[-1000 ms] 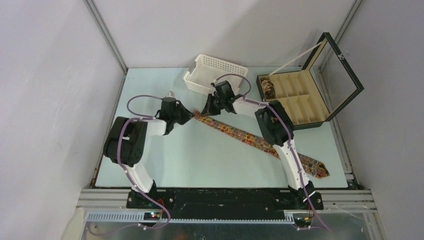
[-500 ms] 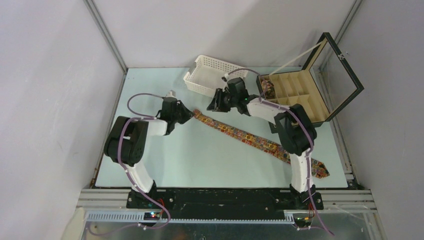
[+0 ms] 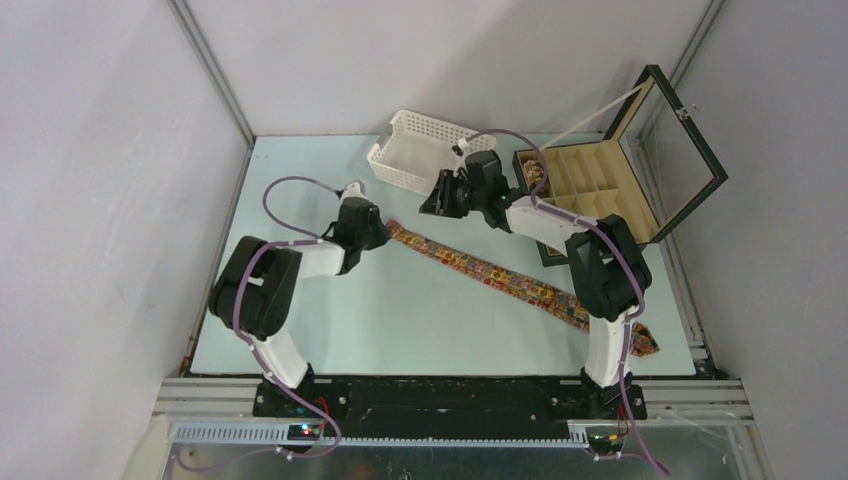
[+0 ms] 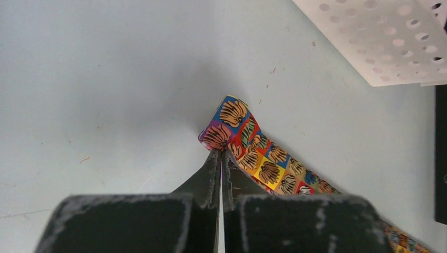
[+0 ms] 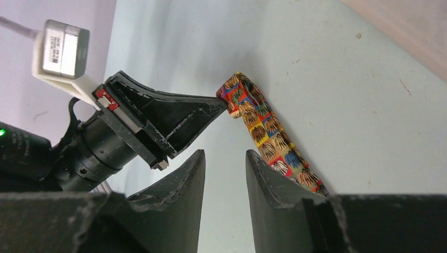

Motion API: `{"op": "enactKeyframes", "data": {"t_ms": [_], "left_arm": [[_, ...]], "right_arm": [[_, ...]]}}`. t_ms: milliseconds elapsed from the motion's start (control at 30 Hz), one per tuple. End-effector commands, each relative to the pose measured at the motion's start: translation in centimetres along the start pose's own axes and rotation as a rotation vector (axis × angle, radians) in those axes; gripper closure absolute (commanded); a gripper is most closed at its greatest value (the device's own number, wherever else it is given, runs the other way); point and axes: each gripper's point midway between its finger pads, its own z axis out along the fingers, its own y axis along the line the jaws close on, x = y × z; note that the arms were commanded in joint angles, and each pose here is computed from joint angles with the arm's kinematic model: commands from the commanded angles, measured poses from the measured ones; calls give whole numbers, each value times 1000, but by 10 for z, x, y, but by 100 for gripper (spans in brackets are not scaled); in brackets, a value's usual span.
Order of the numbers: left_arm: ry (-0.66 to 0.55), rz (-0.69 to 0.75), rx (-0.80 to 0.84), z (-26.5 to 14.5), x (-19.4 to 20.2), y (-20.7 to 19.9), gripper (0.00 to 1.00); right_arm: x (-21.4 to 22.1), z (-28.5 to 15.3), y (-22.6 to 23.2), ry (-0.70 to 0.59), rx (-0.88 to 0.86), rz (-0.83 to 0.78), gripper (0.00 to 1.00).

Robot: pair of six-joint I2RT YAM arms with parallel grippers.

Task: Roll the ties
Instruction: Roll the tie at the center of the board.

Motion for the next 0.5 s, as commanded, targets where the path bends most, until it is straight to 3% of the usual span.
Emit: {"op": "enactKeyframes", "data": {"t_ms": [0, 467], "left_arm": [[-115, 106, -31, -9, -31, -16, 100], [-199, 323, -163, -16, -31, -27, 100]], "right_arm": [[-8, -5, 5, -36, -10, -30, 63], [-11, -13, -5, -47, 1, -9, 65]]}}
